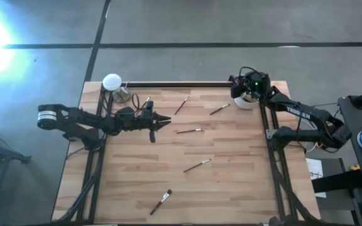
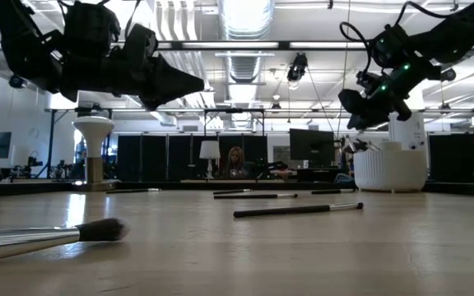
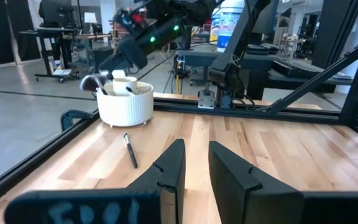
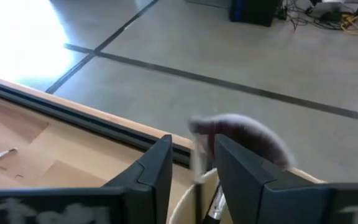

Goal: Put items in baskets/containers
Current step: Put the black eyeshadow brush into the white organizer

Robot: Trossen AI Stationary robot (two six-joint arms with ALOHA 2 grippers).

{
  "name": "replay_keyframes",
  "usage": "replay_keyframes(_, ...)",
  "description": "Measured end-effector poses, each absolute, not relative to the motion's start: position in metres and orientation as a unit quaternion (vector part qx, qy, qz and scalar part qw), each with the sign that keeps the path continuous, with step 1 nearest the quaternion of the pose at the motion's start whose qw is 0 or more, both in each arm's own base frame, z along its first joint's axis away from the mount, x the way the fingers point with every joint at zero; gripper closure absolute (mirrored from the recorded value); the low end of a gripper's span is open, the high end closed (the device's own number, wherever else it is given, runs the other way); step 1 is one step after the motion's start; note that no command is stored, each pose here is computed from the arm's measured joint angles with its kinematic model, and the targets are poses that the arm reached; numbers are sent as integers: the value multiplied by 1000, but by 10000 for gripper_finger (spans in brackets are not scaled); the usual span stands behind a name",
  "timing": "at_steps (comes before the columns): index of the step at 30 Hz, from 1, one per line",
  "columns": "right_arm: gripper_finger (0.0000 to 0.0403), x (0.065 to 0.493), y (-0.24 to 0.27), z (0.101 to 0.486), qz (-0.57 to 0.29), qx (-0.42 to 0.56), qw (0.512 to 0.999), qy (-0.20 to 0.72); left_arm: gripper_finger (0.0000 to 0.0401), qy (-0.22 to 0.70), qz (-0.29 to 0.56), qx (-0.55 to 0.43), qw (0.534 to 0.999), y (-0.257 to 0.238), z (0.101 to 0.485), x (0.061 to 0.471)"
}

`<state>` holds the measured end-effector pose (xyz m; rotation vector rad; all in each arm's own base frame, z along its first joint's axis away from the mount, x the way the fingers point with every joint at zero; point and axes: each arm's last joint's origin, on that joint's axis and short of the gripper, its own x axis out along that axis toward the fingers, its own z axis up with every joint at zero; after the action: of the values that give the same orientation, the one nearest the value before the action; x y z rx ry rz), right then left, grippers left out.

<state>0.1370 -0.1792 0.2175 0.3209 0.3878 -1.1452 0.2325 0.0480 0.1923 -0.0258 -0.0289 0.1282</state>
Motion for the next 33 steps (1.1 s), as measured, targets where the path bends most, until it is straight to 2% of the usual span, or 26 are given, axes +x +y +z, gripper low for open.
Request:
replay_keyframes(5,306,137,-173,224,-527,140,820,173,335,-9,64,-14,998,48,191,233)
replay_keyframes(14,390,148,-136,248,-462,103,870,135,335,25,49,-17,998,41,180,245)
replay_keyframes(25,394,178,-72,252,-398,21,907,136,390,160,42,-10,986,33,148,310)
replay_keyframes(33,394,186,-59,258,-373,-10,922,107,400,250,111,-36,961,39,128,333)
